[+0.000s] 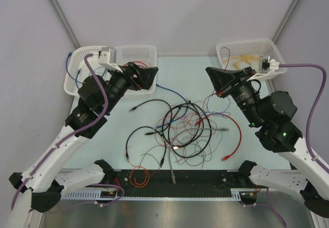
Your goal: Untangle the cables
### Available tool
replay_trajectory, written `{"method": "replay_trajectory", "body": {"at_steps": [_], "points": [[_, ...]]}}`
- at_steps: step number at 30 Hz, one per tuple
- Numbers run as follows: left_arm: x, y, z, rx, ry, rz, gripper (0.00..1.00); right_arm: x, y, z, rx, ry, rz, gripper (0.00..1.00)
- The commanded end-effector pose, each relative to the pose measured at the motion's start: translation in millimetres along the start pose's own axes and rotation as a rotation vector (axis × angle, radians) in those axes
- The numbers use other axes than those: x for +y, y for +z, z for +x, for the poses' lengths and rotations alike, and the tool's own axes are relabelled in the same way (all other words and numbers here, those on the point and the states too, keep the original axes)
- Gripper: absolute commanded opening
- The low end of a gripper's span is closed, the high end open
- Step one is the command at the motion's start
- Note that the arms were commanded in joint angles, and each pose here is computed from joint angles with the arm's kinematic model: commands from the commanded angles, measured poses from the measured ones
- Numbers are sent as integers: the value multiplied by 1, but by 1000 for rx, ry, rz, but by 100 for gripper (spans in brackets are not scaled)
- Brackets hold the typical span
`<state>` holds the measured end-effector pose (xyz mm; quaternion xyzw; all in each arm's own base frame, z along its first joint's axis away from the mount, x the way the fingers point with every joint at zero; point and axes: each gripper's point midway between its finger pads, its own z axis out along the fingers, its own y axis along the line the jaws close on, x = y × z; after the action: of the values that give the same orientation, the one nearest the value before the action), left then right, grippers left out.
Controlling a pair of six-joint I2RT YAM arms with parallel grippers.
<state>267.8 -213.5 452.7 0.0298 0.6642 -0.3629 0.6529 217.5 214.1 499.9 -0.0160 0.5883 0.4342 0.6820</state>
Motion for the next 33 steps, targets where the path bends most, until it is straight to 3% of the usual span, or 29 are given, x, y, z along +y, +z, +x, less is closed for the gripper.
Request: {"method": "replay_trajectory", "body": {"at_steps": [1, 3, 4, 5, 9, 16, 24, 33], "points": [[12, -1, 7, -49, -46, -38, 100, -18, -4, 11, 67, -52, 89, 0], [8, -4, 18, -41, -69, 15, 100, -18, -4, 10, 68, -51, 92, 0], [13, -4, 45, 9, -87, 25, 99, -17, -4, 8, 65, -51, 92, 0], [1, -6, 34, -57, -106, 99, 100, -18, -5, 7, 65, -52, 93, 0], [-27, -16, 89, 21, -134, 359, 100, -17, -5, 4, 59, -54, 98, 0], [-78, -30, 108, 15, -124, 592, 100, -14, -4, 1, 68, -47, 92, 0], [-114, -32, 128, 68, -129, 715, 100, -12, -7, 3, 79, -25, 83, 0], [-131, -23, 163, 150, -134, 746, 100, -9, -9, 2, 81, -12, 69, 0]]}}
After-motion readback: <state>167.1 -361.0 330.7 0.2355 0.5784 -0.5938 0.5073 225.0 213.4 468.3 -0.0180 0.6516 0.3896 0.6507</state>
